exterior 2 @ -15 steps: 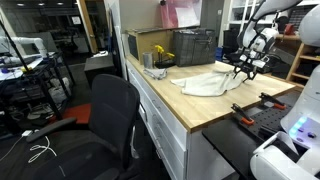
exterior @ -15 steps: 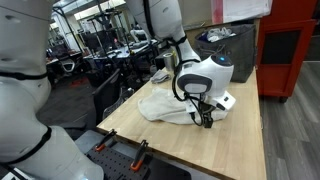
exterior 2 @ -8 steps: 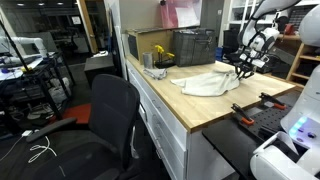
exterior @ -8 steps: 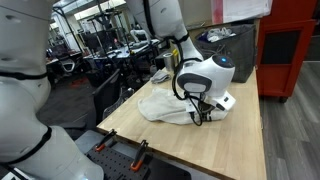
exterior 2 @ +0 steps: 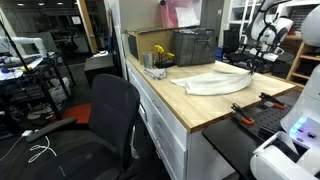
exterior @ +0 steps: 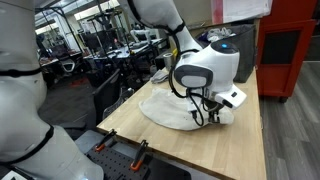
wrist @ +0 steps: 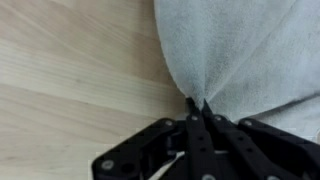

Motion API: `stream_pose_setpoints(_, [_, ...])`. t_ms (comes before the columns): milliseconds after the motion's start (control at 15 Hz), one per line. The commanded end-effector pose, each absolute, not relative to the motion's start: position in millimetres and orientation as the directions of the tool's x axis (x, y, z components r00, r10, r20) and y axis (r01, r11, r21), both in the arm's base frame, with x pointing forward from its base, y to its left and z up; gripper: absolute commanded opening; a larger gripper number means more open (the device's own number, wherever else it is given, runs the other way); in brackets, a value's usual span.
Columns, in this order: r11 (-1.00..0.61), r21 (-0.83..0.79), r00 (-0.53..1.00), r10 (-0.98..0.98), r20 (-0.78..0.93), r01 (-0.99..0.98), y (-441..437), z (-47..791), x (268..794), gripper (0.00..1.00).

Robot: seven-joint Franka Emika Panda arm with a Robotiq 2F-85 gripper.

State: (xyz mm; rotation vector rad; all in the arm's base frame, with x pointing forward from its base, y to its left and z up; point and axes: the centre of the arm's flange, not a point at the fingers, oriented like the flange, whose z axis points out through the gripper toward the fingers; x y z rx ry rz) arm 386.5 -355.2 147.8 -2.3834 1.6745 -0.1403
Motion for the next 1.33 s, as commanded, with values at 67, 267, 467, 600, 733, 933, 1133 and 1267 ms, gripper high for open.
stream_pose_setpoints(67, [-0.312, -0.125, 0.309, -0.950, 0.044, -0.942, -343, 185, 362, 0.29])
stream_pose_setpoints(267, [-0.302, -0.071, 0.294, -0.950, 0.100, -0.951, -336, 197, 360, 0.44])
stream_pose_setpoints(467, [-0.303, -0.068, 0.295, -0.950, 0.105, -0.951, -328, 209, 363, 0.66])
stream_pose_setpoints(600, [-0.339, -0.104, 0.333, -0.941, 0.067, -0.935, -316, 219, 369, 0.81])
stream_pose_setpoints(733, [-0.392, -0.150, 0.391, -0.920, 0.036, -0.908, -298, 230, 378, 0.94])
stream_pose_setpoints(933, [-0.499, -0.225, 0.512, -0.859, -0.001, -0.837, -252, 246, 406, 1.00])
stream_pose_setpoints(1133, [-0.622, -0.273, 0.653, -0.757, -0.028, -0.734, -191, 251, 439, 1.00])
stream_pose_setpoints(1267, [-0.702, -0.278, 0.739, -0.673, -0.046, -0.656, -149, 250, 457, 1.00])
